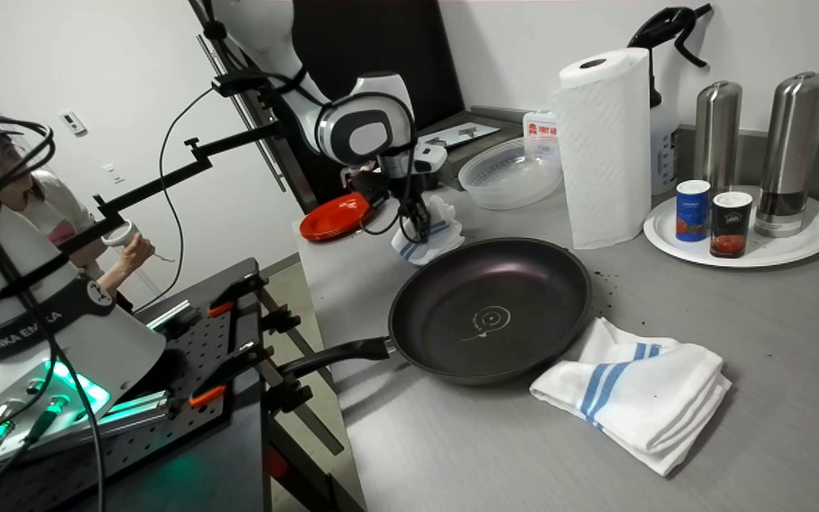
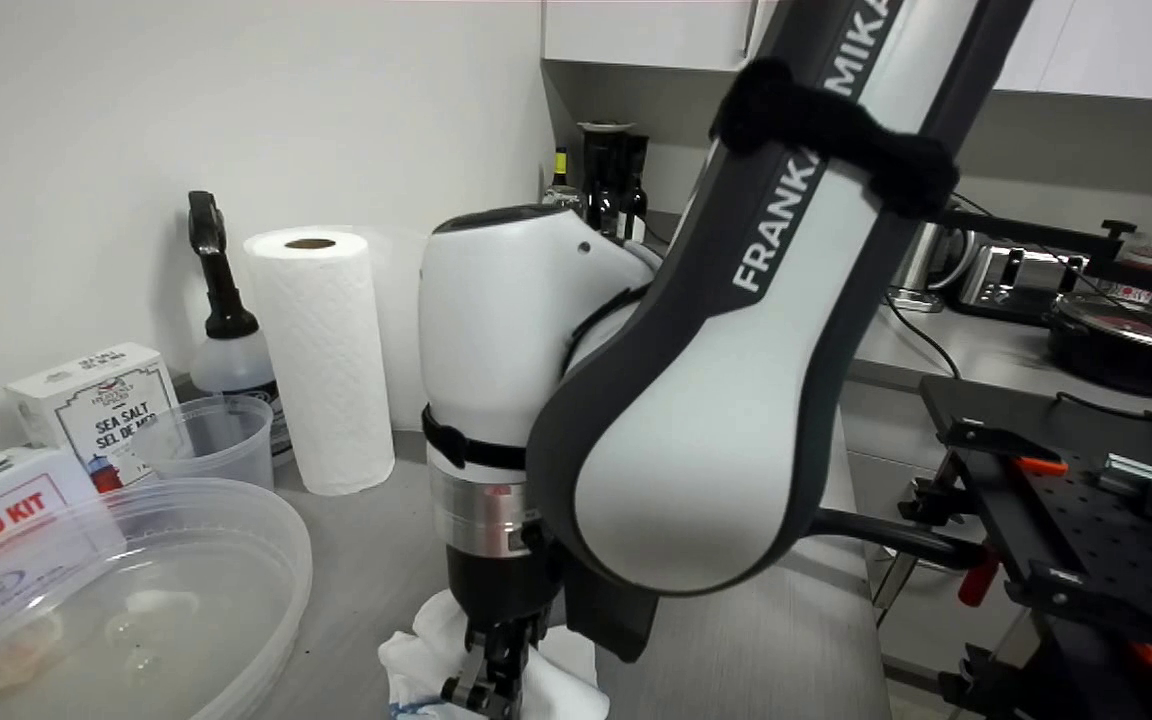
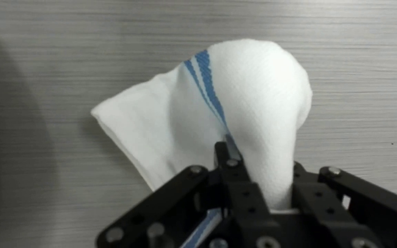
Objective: Pick up the kitchen towel and clean the pan
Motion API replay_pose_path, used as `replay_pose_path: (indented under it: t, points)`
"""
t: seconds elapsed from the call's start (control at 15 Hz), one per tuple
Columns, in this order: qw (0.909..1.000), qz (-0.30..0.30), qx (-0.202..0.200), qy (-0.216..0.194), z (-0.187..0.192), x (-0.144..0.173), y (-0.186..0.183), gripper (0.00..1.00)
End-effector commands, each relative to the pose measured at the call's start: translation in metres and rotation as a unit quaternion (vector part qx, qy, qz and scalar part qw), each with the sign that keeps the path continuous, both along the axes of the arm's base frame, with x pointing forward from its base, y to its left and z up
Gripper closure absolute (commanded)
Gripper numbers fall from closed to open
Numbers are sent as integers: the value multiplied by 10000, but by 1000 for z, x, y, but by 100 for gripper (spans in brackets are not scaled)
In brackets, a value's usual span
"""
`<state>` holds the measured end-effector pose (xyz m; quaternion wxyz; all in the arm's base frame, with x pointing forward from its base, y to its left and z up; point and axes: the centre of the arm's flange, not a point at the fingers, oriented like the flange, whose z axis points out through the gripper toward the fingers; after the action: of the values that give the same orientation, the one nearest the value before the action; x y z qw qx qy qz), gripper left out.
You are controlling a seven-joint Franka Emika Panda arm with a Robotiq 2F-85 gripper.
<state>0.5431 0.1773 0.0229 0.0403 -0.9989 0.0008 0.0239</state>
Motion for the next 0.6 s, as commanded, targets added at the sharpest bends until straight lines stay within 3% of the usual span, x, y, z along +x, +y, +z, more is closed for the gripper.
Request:
replay_pose_path:
  t: [0.0,0.27,0.53]
  points:
    - [10000,80,-31,22,58,-6,3,96]
    - [9998,96,-47,-165,120,3,-4,96]
    - [9988,47,-199,-440,178,13,-34,96]
